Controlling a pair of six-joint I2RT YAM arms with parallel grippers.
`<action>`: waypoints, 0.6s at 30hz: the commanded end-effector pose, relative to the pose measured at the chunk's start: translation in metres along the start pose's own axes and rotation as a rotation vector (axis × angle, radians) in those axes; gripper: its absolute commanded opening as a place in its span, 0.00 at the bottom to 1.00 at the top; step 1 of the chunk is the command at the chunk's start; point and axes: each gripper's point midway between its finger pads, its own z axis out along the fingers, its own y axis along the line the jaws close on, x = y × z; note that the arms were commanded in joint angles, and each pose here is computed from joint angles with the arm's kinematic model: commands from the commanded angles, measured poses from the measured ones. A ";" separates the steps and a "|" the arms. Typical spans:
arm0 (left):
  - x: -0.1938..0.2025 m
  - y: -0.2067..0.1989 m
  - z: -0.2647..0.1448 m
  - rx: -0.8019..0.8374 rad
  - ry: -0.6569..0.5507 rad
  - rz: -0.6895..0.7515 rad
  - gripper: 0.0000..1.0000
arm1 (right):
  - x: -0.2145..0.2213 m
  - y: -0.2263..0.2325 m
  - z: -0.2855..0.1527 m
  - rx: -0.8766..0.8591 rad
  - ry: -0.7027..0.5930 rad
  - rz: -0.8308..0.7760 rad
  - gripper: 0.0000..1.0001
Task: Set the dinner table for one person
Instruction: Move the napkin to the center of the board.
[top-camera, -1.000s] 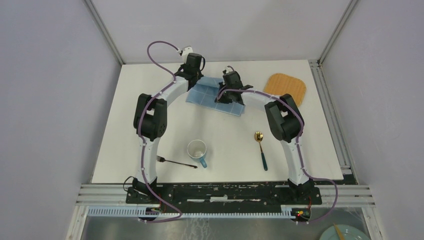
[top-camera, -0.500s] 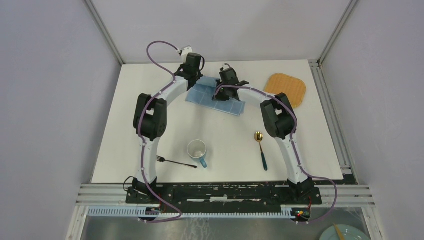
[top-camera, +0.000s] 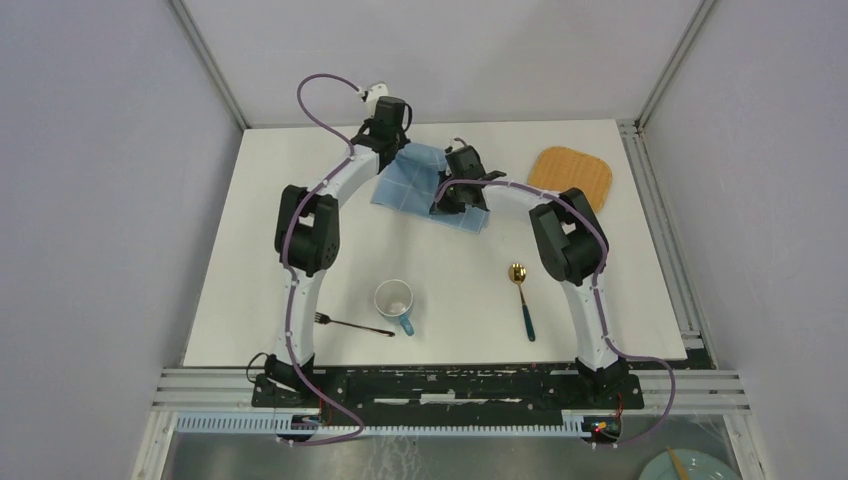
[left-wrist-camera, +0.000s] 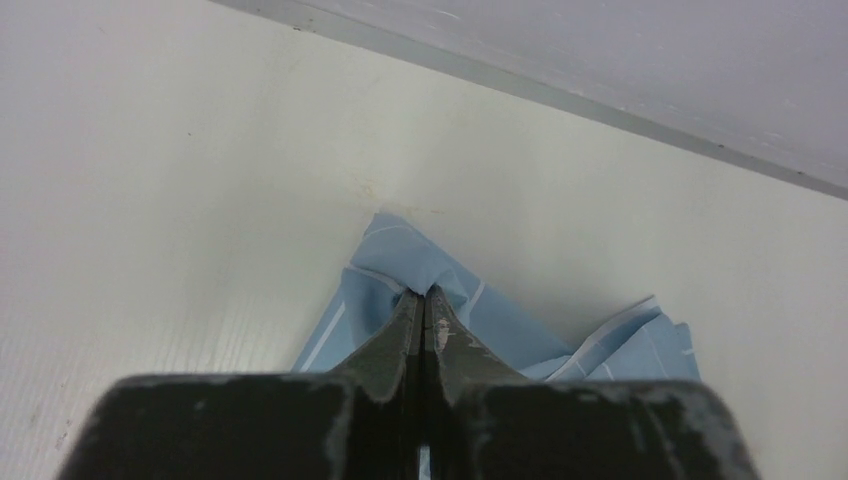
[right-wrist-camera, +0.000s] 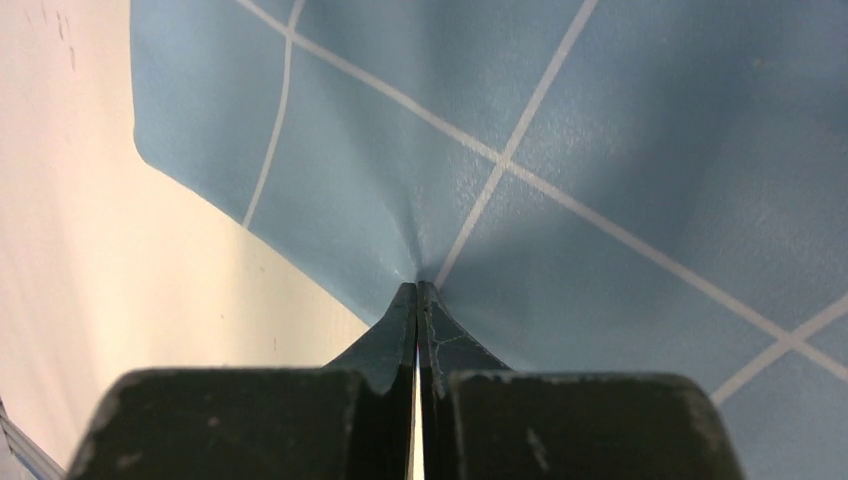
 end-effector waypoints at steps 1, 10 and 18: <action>-0.027 -0.010 0.006 0.023 -0.064 -0.051 0.14 | 0.071 -0.034 -0.012 0.117 0.213 -0.017 0.00; -0.050 -0.002 -0.009 -0.015 -0.131 -0.024 0.75 | 0.076 -0.036 -0.011 0.119 0.222 -0.017 0.00; -0.095 0.000 -0.043 -0.020 -0.236 -0.004 0.82 | 0.076 -0.034 -0.007 0.115 0.220 -0.019 0.00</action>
